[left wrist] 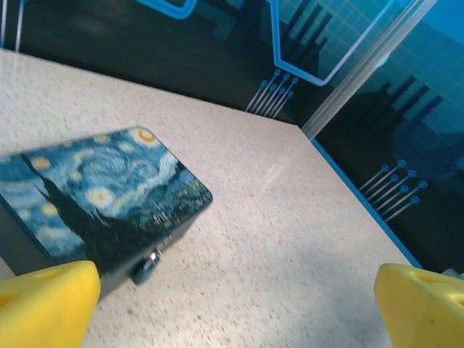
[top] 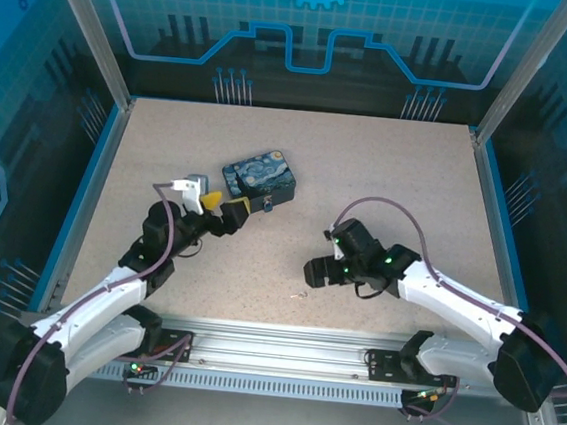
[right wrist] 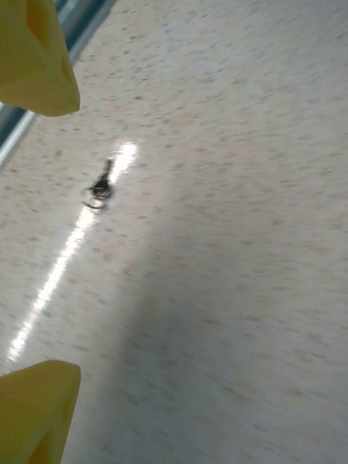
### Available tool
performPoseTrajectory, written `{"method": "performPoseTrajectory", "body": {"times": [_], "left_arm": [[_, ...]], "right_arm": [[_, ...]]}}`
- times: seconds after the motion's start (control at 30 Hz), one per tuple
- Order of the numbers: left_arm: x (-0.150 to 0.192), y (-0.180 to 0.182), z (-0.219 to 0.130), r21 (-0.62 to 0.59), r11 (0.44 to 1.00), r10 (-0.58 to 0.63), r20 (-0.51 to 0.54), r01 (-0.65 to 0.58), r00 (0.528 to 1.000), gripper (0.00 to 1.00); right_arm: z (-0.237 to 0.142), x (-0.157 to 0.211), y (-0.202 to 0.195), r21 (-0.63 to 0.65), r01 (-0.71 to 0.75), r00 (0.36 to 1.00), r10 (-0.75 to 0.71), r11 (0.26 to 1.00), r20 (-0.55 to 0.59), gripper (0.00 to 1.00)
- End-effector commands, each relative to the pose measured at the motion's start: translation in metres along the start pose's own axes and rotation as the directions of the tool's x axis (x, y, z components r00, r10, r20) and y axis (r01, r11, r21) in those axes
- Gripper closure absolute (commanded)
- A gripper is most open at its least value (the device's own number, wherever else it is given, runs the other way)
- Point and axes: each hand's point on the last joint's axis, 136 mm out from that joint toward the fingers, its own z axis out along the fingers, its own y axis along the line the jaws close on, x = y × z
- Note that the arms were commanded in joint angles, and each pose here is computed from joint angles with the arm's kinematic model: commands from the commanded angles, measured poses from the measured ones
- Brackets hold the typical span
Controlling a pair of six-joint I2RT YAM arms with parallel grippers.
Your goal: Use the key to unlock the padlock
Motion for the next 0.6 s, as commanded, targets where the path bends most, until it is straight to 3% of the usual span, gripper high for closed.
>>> {"method": "performPoseTrajectory", "body": {"times": [0.0,0.27,0.33,0.57], "left_arm": [[0.011,0.002,-0.003,-0.004,0.998,-0.063,-0.023,0.063,0.998,0.01],[0.011,0.004,-0.001,-0.032,0.999,-0.039,-0.042,0.038,0.998,0.01],[0.012,0.005,-0.002,-0.036,0.999,-0.035,-0.044,0.034,0.998,0.01],[0.013,0.009,-0.002,-0.061,0.998,-0.038,-0.041,0.036,0.998,0.01]], "right_arm": [[0.011,0.042,-0.005,0.041,-0.13,0.978,0.135,0.991,-0.161,0.15],[0.04,0.038,0.03,-0.073,-0.234,0.957,0.216,0.97,-0.194,0.33],[0.045,0.04,0.033,-0.075,-0.264,0.946,0.243,0.962,-0.213,0.41],[0.055,0.05,0.031,-0.032,-0.34,0.914,0.322,0.94,-0.246,0.48]]}}
